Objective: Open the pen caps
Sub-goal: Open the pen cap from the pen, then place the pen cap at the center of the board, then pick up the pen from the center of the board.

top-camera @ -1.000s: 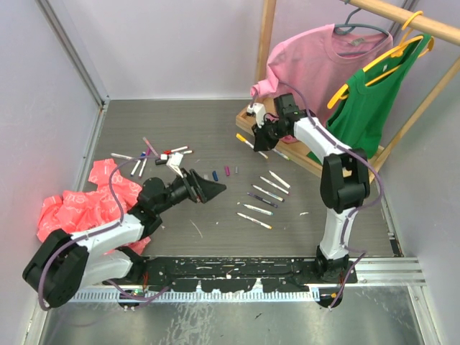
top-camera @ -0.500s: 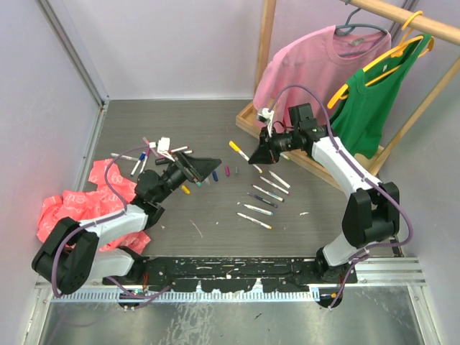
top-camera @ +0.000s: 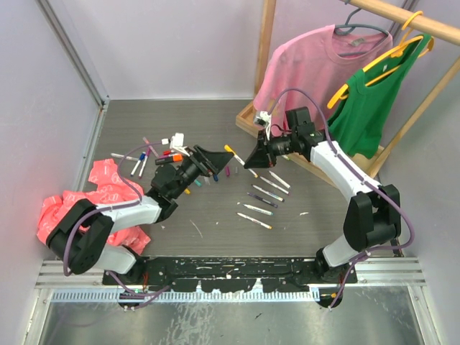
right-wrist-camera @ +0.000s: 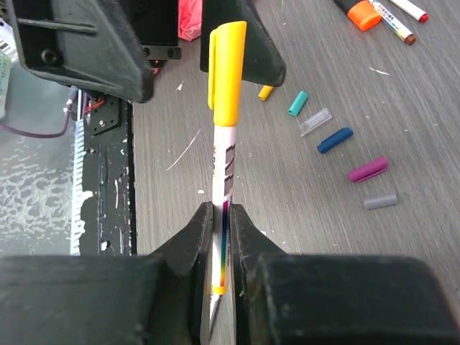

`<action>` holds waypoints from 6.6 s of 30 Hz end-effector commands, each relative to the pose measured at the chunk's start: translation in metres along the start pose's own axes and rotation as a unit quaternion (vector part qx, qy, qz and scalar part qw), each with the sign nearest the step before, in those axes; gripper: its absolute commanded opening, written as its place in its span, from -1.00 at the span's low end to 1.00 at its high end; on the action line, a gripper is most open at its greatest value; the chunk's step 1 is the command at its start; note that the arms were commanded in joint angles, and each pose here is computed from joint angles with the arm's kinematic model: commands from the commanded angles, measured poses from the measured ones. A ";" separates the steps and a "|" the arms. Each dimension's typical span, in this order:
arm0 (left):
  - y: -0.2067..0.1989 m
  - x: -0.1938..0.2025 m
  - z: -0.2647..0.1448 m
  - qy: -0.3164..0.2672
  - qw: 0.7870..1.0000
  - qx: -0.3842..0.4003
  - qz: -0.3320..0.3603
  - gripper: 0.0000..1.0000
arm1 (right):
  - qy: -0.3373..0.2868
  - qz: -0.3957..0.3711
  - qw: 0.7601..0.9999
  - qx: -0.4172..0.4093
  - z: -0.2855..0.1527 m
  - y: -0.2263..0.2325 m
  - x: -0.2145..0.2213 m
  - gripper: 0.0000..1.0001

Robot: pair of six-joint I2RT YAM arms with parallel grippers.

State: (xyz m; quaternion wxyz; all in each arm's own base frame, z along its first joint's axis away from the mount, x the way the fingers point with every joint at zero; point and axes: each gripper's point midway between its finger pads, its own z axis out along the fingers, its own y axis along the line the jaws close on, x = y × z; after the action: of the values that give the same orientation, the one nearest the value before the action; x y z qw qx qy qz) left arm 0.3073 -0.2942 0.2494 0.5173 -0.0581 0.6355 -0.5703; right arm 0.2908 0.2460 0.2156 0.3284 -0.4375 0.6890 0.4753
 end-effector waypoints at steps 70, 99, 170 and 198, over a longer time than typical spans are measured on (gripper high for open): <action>0.060 -0.081 0.019 -0.014 0.987 -0.154 -0.045 -1.00 | 0.214 -0.058 0.905 0.363 -0.081 -0.144 0.080 -0.93; 0.160 0.124 0.081 0.225 0.887 -0.403 -0.003 -0.99 | 0.316 0.071 0.890 0.323 -0.108 -0.159 0.192 -0.72; 0.025 0.037 -0.122 0.129 0.975 -0.106 0.149 0.90 | 0.286 -0.069 0.805 0.515 -0.063 -0.257 0.112 -0.20; 0.027 0.046 -0.121 0.131 0.980 -0.099 0.111 0.90 | 0.265 0.043 0.890 0.368 -0.030 -0.217 0.137 -0.40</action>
State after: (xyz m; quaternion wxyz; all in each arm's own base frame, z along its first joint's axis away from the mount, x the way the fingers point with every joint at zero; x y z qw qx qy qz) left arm 0.2074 -0.2293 0.1560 0.4588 0.0392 0.7826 -0.4189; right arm 0.4436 0.1318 0.0229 0.2687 -0.3663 0.8901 0.0361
